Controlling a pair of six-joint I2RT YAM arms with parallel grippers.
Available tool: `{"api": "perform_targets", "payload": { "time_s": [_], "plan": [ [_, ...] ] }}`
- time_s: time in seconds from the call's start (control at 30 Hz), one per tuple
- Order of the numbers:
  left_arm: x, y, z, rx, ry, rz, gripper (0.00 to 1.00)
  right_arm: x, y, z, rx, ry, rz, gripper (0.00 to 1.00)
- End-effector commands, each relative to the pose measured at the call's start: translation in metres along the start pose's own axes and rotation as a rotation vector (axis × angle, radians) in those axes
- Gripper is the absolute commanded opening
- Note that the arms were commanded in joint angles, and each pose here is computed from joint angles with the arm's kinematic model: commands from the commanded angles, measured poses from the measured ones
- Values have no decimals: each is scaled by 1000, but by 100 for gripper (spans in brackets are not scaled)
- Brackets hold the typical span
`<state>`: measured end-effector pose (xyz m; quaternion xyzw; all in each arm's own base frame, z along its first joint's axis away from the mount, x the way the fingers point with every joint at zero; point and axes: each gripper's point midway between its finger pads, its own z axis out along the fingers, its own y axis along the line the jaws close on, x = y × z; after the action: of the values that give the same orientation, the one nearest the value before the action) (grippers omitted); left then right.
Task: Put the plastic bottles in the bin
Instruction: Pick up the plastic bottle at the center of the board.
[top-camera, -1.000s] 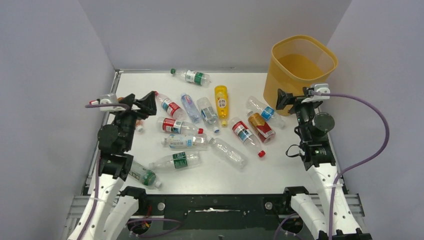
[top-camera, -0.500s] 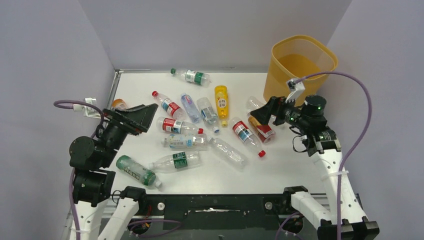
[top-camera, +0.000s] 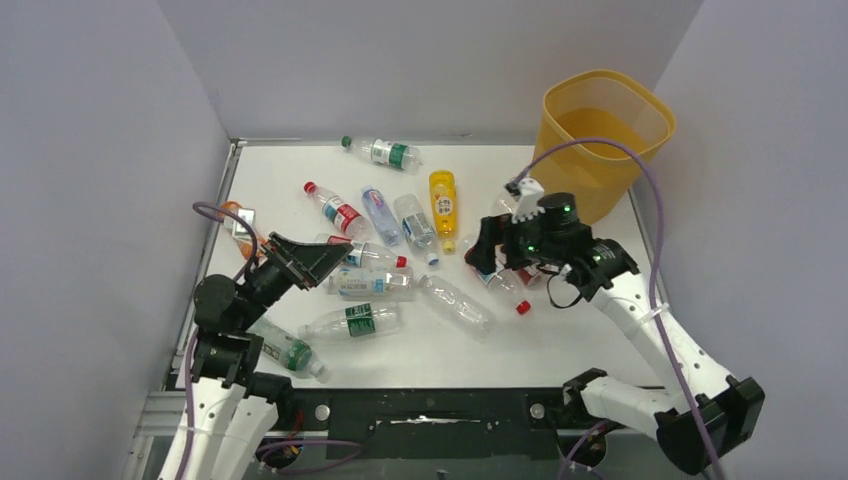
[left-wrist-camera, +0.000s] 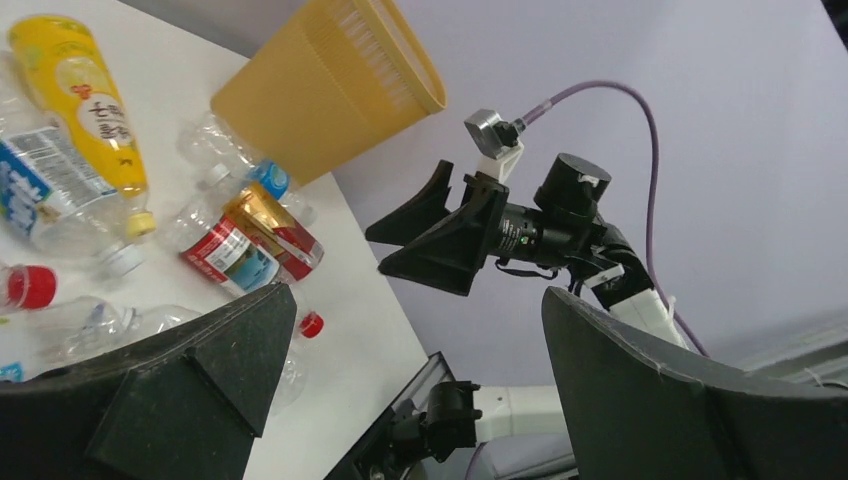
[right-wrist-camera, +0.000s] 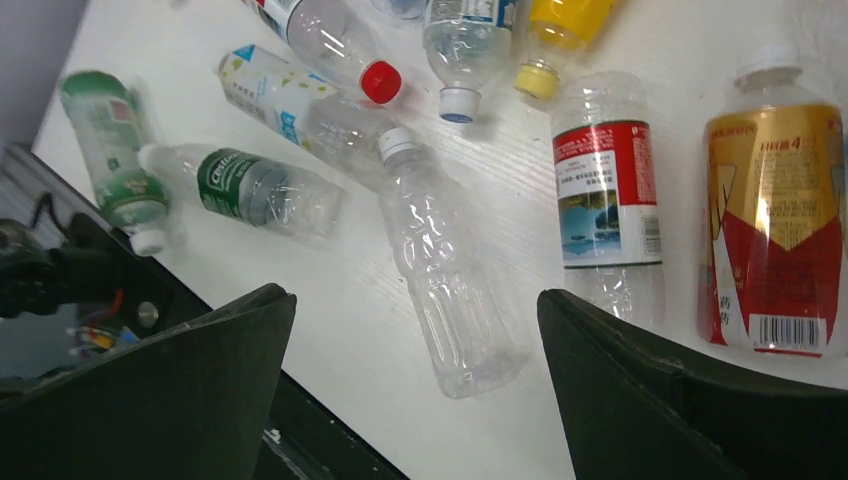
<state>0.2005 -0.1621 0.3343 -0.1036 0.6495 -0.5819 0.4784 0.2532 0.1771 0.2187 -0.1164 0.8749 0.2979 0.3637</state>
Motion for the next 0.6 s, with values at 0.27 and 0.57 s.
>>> {"api": "perform_targets", "payload": {
  "time_s": [0.27,0.57],
  "plan": [
    [5,25,32,-63,167,98,98,-50,43,-3,505,-313,-451,98],
    [-3,74,23,-313,91,38,98,-14,9,50,341,-21,-385,98]
  ]
}}
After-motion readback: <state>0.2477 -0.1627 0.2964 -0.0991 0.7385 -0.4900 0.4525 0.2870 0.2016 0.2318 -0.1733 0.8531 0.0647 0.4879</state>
